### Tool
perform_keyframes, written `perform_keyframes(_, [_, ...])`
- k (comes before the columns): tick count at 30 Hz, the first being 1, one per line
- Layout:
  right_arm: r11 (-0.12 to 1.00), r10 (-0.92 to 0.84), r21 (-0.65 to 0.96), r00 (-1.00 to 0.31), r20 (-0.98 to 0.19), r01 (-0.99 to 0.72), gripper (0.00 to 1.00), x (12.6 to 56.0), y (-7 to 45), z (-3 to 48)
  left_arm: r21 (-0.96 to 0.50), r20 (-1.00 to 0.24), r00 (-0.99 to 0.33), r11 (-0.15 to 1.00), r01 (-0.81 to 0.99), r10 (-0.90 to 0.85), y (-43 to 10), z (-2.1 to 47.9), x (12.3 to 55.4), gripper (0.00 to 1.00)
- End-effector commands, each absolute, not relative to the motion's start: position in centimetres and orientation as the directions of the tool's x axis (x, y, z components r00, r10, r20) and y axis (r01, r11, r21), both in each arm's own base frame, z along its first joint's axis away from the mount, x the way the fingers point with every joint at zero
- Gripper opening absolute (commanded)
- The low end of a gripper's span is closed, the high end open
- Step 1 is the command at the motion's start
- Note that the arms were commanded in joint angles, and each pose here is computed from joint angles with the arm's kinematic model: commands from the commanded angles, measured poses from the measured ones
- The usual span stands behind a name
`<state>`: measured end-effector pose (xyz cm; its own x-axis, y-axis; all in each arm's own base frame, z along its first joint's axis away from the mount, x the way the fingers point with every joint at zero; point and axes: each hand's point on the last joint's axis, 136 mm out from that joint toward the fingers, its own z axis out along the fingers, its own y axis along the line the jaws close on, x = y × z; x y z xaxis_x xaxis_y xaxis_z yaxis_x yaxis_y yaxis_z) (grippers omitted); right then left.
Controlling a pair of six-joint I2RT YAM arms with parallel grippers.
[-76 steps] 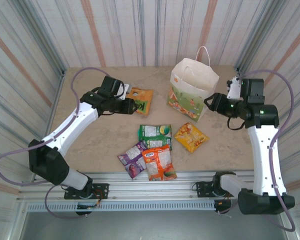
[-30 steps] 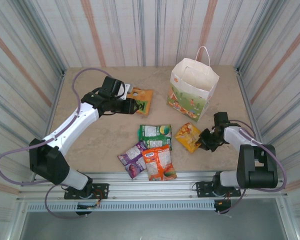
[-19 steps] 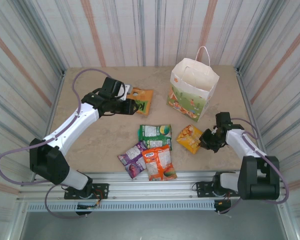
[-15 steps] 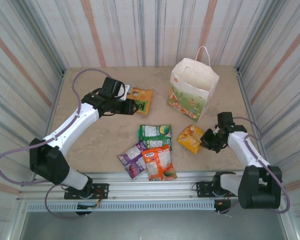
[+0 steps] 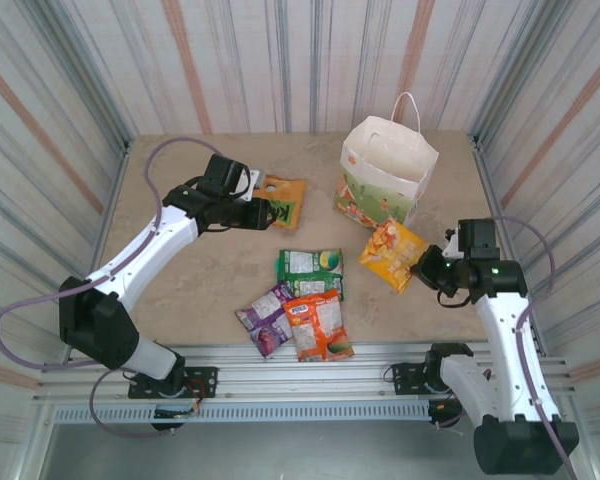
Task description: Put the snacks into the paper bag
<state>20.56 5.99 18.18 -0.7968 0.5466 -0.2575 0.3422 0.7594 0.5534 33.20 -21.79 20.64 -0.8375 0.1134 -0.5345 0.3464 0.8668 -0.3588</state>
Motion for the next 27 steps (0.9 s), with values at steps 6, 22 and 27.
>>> perform_keyframes(6, [0.808, 0.473, 0.567, -0.753, -0.458, 0.163, 0.00, 21.0, 6.1, 26.1, -0.363, -0.530, -0.841, 0.867, 0.341, 0.108, -21.7, 21.0, 32.5, 0.55])
perform_keyframes(22, [0.863, 0.482, 0.496, -0.446, -0.754, 0.095, 0.00, 28.4, 2.6, 40.1, -0.368, -0.548, -0.831, 0.867, 0.337, 0.090, -21.9, 21.5, 33.0, 0.55])
perform_keyframes(27, [0.886, 0.452, 0.457, -0.369, -0.812, 0.079, 0.00, 33.9, 1.8, 41.9, -0.358, -0.559, -0.824, 0.869, 0.342, 0.094, -21.9, 22.0, 33.2, 0.55])
